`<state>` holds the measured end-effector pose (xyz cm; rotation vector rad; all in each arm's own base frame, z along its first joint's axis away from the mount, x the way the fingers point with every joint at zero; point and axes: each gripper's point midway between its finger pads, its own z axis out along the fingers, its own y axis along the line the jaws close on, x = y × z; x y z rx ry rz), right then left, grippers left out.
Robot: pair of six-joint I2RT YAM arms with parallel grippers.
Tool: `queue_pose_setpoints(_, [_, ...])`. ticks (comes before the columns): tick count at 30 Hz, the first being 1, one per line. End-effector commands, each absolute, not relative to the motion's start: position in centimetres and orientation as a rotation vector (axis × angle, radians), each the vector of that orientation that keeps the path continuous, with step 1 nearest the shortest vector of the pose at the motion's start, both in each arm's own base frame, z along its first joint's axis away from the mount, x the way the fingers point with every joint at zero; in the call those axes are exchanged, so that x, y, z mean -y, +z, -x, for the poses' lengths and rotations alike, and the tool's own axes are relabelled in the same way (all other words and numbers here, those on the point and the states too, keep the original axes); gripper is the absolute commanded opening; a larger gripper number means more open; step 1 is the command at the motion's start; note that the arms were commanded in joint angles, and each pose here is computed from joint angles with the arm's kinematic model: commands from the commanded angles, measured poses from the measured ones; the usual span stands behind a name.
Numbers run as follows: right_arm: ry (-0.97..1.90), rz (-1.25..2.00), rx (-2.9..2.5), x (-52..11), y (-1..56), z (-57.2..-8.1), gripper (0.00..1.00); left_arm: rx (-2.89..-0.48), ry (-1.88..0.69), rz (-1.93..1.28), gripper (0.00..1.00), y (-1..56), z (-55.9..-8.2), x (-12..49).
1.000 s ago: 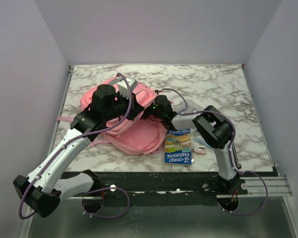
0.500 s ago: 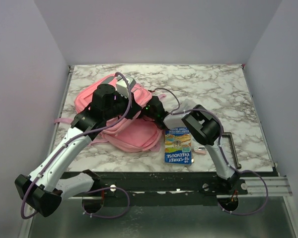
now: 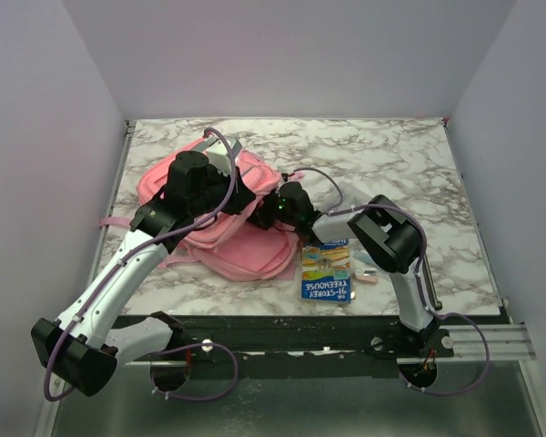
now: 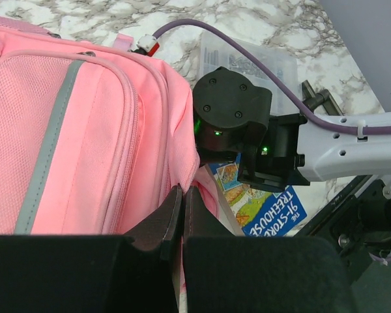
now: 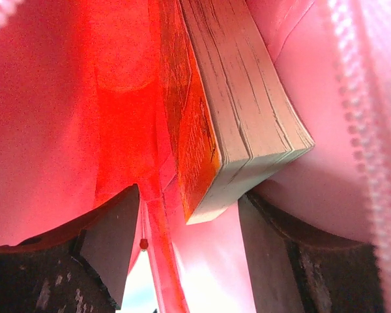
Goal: Pack the student bag
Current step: Place the book in the student bag.
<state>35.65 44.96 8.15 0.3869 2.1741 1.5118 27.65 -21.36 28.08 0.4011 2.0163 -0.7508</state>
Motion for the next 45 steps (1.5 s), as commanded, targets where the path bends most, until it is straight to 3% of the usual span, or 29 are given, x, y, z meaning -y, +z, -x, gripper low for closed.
queue_pose_setpoints(1, [1.531,-0.354,-2.157,-45.1,8.9,-35.6,0.63,-1.899,-0.781,-0.392,0.0,31.4,-28.4,21.7])
queue_pose_setpoints(4, [1.573,-0.357,-2.125,-46.6,8.9,-37.0,0.49,-1.901,-0.789,-0.397,0.0,31.4,-28.3,21.8])
queue_pose_setpoints(5, [1.602,-0.36,-2.119,-47.2,9.0,-37.4,0.4,-1.9,-0.794,-0.399,0.0,31.4,-28.3,21.9])
queue_pose_setpoints(6, [1.634,-0.356,-2.107,-48.0,9.1,-37.7,0.2,-1.899,-0.796,-0.4,0.0,31.4,-28.3,21.9])
queue_pose_setpoints(7, [1.677,-0.369,-2.091,-48.5,9.6,-37.9,0.11,-1.898,-0.791,-0.396,0.0,31.4,-28.3,21.8])
queue_pose_setpoints(8, [1.721,-0.366,-2.074,-49.0,10.1,-37.8,0.06,-1.9,-0.781,-0.393,0.0,31.3,-28.4,21.7])
queue_pose_setpoints(10, [1.784,-0.346,-2.052,-49.9,11.4,-36.8,0.05,-1.903,-0.766,-0.386,0.0,31.1,-28.6,21.6])
queue_pose_setpoints(15, [1.743,-0.319,-2.099,-48.6,10.9,-35.2,0.35,-1.916,-0.74,-0.365,0.0,30.9,-28.9,21.2])
queue_pose_setpoints(25, [1.341,0.024,-2.263,-40.6,11.2,-31.5,0.62,-1.999,-0.575,-0.24,0.0,29.1,-30.5,18.7])
queue_pose_setpoints(32, [1.014,0.173,-2.39,-32.2,10.6,-25.7,0.67,-2.054,-0.601,-0.198,0.0,27.8,-29.4,18.5])
queue_pose_setpoints(39, [0.61,0.024,-2.475,-22.0,10.2,-21.5,0.75,-2.234,-0.722,-0.136,0.0,21.4,-26.2,19.3])
queue_pose_setpoints(42, [0.489,-0.102,-2.476,-18.4,10.4,-20.2,0.77,-2.285,-0.743,-0.127,0.07,19.3,-25.1,19.2])
queue_pose_setpoints(45, [0.435,-0.257,-2.48,-16.2,10.3,-19.0,0.77,-2.289,-0.763,-0.097,0.28,18.7,-24.1,18.9])
